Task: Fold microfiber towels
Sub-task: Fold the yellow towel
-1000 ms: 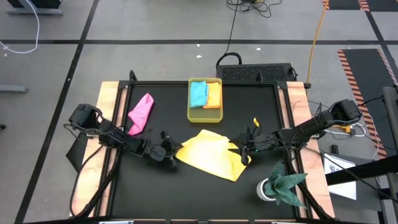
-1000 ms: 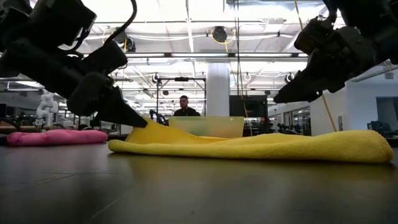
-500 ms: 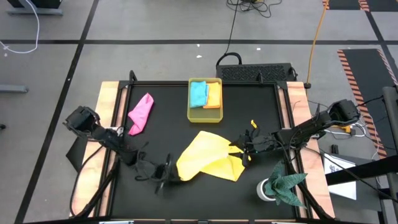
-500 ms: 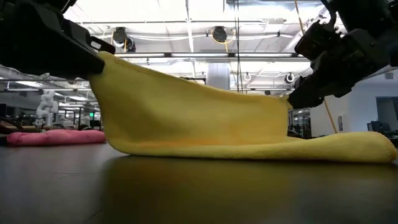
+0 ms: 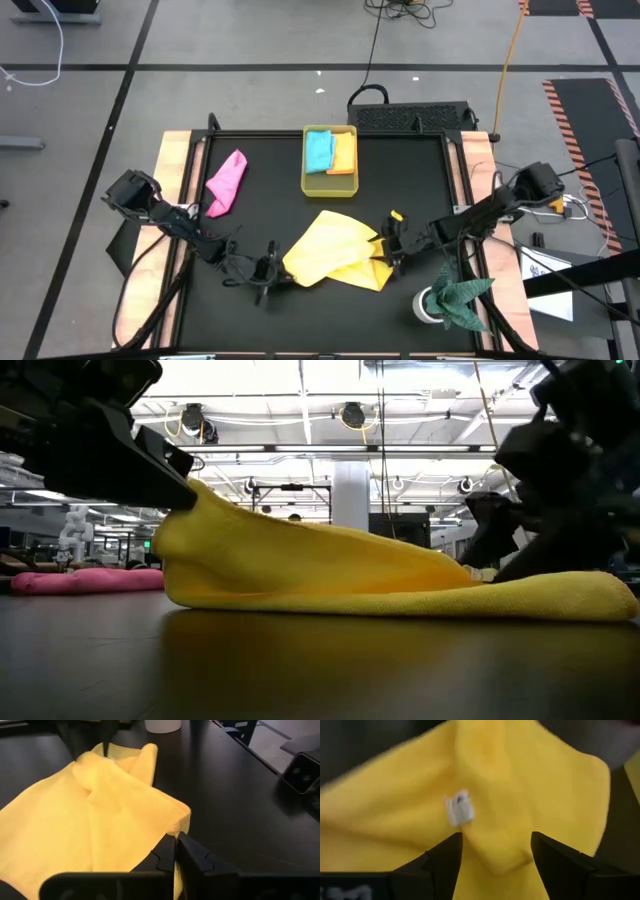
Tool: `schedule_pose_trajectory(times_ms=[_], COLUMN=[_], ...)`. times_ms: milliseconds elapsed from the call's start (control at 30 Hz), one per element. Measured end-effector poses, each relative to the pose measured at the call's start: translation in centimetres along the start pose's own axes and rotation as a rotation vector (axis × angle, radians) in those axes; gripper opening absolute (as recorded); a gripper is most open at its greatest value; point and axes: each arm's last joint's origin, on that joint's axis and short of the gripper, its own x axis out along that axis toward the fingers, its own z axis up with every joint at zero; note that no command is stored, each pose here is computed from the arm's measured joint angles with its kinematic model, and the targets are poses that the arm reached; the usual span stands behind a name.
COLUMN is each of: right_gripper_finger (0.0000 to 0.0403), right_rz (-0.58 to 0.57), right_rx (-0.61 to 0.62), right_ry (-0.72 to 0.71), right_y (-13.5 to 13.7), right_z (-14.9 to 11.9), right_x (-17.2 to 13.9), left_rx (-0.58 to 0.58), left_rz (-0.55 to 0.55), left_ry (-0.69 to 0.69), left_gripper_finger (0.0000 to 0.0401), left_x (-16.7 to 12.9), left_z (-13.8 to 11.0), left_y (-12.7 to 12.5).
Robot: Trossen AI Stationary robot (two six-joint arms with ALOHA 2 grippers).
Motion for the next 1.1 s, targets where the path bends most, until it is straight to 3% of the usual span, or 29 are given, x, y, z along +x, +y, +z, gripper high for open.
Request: schedule_pose_trajectory(times_ms=[200,400,533,800,967,1100], right_gripper_finger=[0.021,0.0191,0.015,0.0013,0.0013,0.0004], right_rz=[-0.114,-0.175,-0.178,-0.093,-0.043,0.025], right_rx=[-0.282,-0.419,-0.411,-0.298,-0.179,-0.052], right_ry=[0.068,0.056,0.035,-0.098,-0.328,-0.572], right_y=[1.0,1.4,1.3,1.8,2.4,2.5], right_z=[-0.7,-0.4,-0.1,0.9,3.4,7.1], right_x=[0.1,0.0,0.0,-0.2,-1.8,-4.2], left_rx=[-0.009,-0.019,-0.019,-0.01,0.032,-0.026], left_rz=[0.0,0.0,0.0,0.075,0.113,0.133], left_ry=[0.003,0.003,0.003,-0.01,-0.078,-0.274], left_gripper_finger=[0.0004,0.002,0.0014,0.0014,0.0004,0.0014], left_x=[0.0,0.0,0.0,-0.2,-1.9,-4.9], left_z=[0.0,0.0,0.0,0.0,1.3,4.4], left_y=[0.0,0.0,0.0,-0.2,-1.4,-2.4])
